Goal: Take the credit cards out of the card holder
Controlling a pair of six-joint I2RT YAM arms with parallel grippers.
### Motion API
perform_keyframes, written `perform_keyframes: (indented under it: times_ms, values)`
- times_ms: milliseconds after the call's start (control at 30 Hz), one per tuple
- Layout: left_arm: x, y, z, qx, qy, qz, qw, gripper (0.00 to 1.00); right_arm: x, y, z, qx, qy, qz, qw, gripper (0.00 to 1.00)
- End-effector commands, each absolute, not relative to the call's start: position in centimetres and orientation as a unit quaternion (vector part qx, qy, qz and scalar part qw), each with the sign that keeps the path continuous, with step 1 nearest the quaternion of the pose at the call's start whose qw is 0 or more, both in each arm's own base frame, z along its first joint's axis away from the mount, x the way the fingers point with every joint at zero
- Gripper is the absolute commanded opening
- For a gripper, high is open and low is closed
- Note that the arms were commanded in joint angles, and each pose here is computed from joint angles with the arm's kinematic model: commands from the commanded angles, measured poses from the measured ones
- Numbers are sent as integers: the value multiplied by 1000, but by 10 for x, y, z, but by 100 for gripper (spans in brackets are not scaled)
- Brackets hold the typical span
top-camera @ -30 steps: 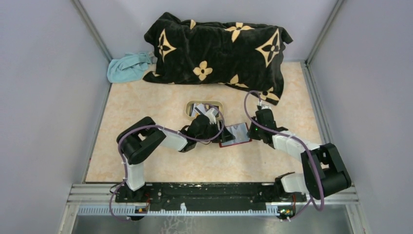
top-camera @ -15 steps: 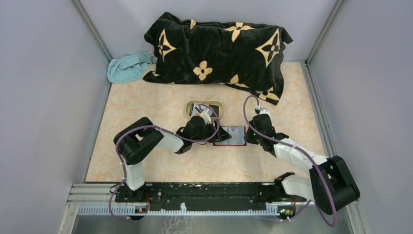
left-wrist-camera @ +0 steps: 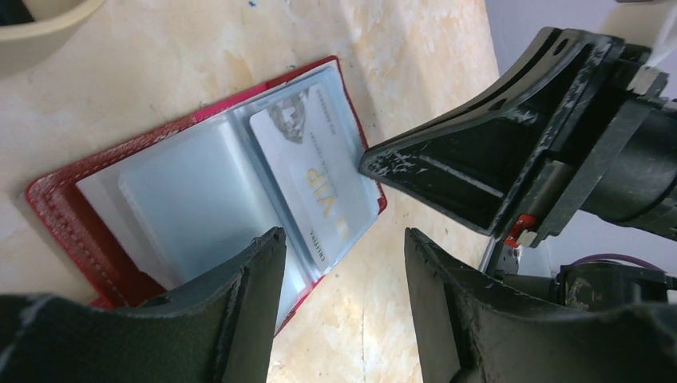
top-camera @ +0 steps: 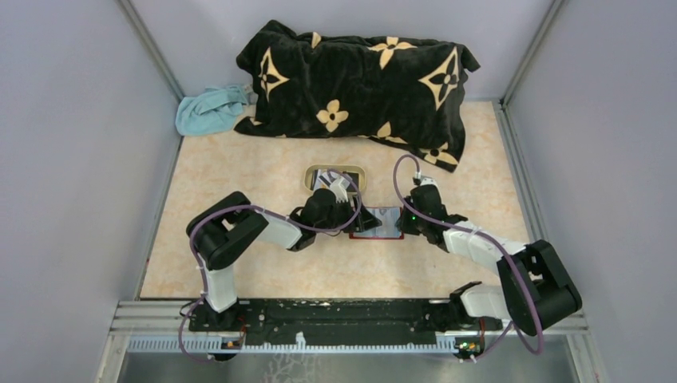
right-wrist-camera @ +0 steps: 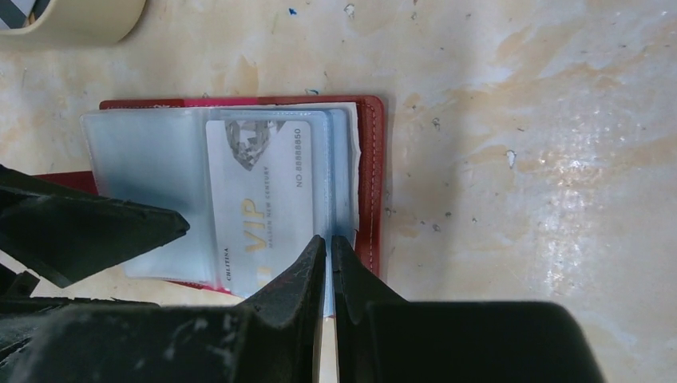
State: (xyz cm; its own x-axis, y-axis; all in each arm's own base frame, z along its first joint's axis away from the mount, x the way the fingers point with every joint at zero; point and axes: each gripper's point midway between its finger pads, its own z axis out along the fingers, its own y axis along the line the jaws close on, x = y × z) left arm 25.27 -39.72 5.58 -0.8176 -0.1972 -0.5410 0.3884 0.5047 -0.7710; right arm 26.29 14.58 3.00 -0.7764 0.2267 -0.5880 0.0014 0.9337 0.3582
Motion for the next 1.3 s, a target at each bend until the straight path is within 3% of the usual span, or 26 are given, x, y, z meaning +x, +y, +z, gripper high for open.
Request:
perform_keyframes:
  times_ms: [0,1033,1200,1267]
  values:
    - [258,-407,67,75,804,-508,301,63,289,169,64,40,902,217,372,7]
    - [253,-382,32,72,828,-475,289,63,263,164,11,38,926,207,313,7]
    - [251,-395,45,99,794,-520,300,62,259,165,8,41,927,213,307,7]
    - [250,-399,46,102,785,-532,302,57,258,165,8,43,926,215,306,8]
